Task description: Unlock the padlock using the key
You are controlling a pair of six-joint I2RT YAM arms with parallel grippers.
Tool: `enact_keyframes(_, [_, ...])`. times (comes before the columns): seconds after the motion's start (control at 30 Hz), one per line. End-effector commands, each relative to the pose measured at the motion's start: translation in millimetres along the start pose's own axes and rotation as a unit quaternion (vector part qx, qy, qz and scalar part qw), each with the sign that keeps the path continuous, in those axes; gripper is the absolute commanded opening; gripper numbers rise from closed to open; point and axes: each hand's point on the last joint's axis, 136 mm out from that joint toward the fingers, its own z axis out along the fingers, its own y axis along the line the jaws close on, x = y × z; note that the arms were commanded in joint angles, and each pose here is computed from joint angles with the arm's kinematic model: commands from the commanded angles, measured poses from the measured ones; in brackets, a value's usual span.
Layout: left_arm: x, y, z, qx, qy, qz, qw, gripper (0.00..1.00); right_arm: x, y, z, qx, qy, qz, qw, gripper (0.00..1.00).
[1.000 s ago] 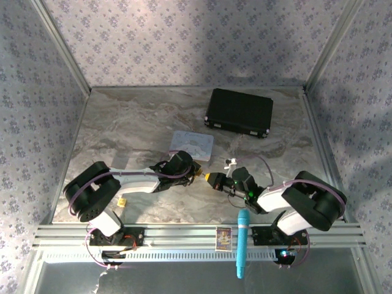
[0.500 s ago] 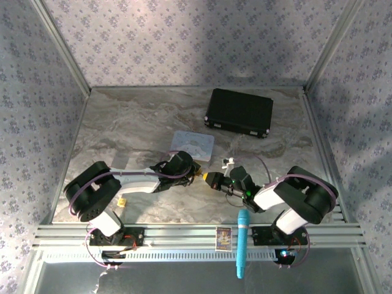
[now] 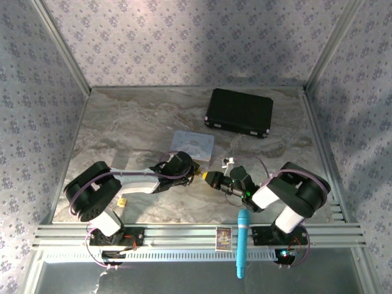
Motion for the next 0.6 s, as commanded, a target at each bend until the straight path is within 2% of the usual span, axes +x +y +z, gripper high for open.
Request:
enact_keyframes(0.0, [37.3, -22.2, -11.2, 0.037, 0.078, -0.004, 0.996, 0.00, -10.8, 6.0, 10.8, -0.016, -0.017, 0.015, 1.000, 0.00])
enact_keyframes(0.27, [39.9, -12.6, -9.3, 0.008, 0.079, 0.009, 0.997, 0.00, -13.8, 7.4, 12.1, -0.026, -0.023, 0.023, 0.999, 0.00])
enact_keyframes(0.37, [42.5, -15.0, -9.3, 0.014, 0.085, 0.016, 0.996, 0.00, -12.6, 6.1, 14.2, -0.019, -0.005, 0.018, 1.000, 0.00])
enact_keyframes(0.57, [68.3, -20.1, -9.1, 0.003, 0.116, 0.051, 0.992, 0.00, -12.1, 25.8, 28.5, -0.035, 0.011, 0.009, 0.999, 0.00])
